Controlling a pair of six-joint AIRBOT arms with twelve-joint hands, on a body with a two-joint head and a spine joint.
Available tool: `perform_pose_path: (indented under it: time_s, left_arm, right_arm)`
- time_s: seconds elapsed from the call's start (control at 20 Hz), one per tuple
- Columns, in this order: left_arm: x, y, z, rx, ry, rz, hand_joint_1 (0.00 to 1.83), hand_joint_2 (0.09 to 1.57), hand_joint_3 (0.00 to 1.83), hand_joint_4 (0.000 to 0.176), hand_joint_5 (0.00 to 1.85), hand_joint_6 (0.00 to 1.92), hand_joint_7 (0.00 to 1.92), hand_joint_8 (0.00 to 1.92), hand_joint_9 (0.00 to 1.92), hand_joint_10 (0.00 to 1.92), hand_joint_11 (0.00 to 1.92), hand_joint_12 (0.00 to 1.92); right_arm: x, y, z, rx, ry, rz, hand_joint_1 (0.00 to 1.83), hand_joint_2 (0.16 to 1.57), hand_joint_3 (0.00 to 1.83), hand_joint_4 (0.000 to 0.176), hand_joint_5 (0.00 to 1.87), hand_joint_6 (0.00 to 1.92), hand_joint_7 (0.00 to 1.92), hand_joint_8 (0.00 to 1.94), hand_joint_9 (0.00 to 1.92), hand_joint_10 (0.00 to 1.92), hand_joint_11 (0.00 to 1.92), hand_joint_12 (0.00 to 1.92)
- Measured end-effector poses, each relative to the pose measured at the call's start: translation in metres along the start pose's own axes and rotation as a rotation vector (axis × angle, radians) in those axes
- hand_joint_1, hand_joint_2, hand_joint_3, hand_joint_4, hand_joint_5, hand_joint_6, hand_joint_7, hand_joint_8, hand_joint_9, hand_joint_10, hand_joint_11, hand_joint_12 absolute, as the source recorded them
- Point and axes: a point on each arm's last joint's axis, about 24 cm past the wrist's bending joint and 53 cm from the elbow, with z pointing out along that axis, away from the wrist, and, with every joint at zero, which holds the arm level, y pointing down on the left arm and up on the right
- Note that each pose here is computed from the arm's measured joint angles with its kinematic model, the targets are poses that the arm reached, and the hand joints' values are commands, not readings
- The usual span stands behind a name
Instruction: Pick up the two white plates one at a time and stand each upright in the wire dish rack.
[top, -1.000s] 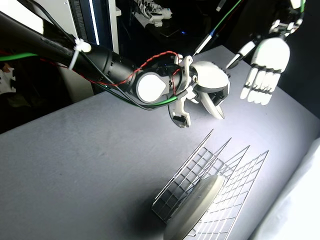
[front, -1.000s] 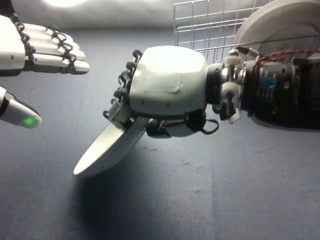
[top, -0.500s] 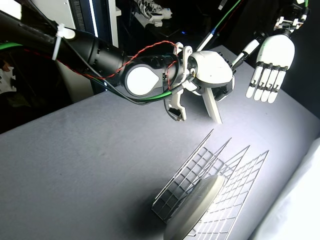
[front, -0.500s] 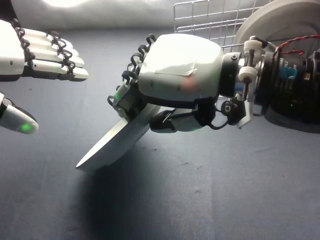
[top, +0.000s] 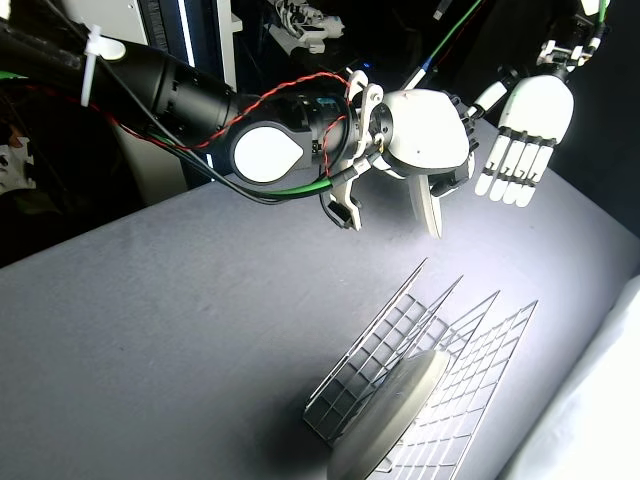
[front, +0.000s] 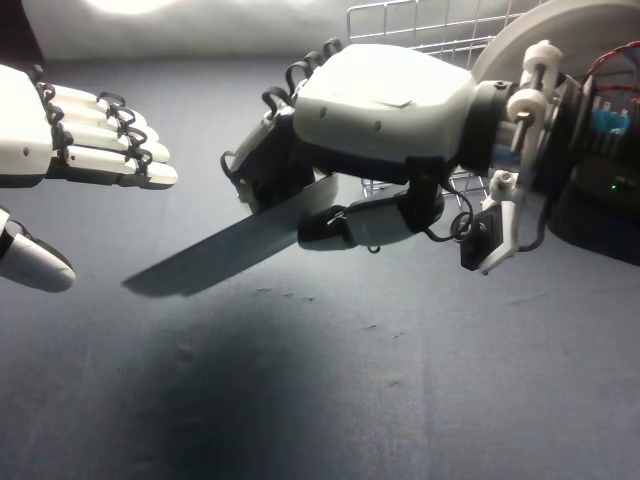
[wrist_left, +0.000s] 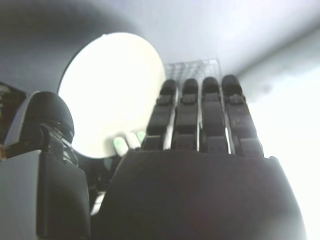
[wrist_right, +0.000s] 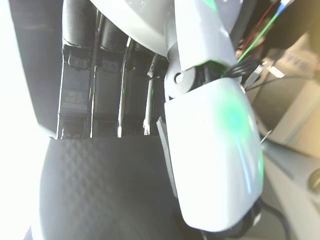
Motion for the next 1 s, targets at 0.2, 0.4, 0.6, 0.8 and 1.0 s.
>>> perform_pose_path:
  time_s: [0.2,0.4,0.6,0.8,1.0]
  left_arm:
    - [-0.011,0.009,-0.005,-0.028,-0.031,0.007,0.0,1.13,0.0,0.0,0.01,0.0,0.01,0.01,0.04,0.01,0.05,0.07]
    - [-0.012,0.01,-0.006,-0.029,-0.032,0.008,0.0,1.14,0.0,0.0,0.0,0.0,0.0,0.0,0.02,0.0,0.04,0.06]
    - [-0.014,0.022,-0.012,-0.056,-0.038,0.007,0.0,1.12,0.0,0.0,0.01,0.0,0.02,0.01,0.04,0.01,0.05,0.07]
    - [-0.012,0.027,-0.011,-0.067,-0.03,0.009,0.0,1.12,0.0,0.0,0.0,0.0,0.01,0.0,0.03,0.01,0.06,0.07]
    - [-0.004,0.037,-0.013,-0.092,-0.011,0.004,0.0,1.13,0.0,0.0,0.01,0.0,0.01,0.0,0.04,0.01,0.05,0.07]
  right_arm:
    - [-0.018,0.0,-0.007,0.02,-0.054,0.09,1.38,1.09,0.0,0.0,0.95,1.04,1.04,0.81,0.97,1.11,0.88,1.18]
    - [-0.023,-0.002,-0.011,0.04,-0.078,0.151,1.38,1.1,0.0,0.0,0.95,1.03,1.02,0.85,0.97,1.12,0.87,1.19]
    - [-0.038,0.006,-0.014,0.036,-0.125,0.235,1.38,1.09,0.0,0.0,0.95,1.03,1.03,0.86,0.97,1.11,0.89,1.18]
    - [-0.046,0.009,-0.018,0.044,-0.161,0.329,1.46,1.11,0.01,0.0,0.88,1.03,0.94,0.98,0.93,1.06,0.85,1.47]
    - [-0.053,0.006,-0.026,0.072,-0.191,0.42,1.49,1.1,0.0,0.0,0.87,0.96,0.97,0.96,0.98,1.0,0.83,1.55]
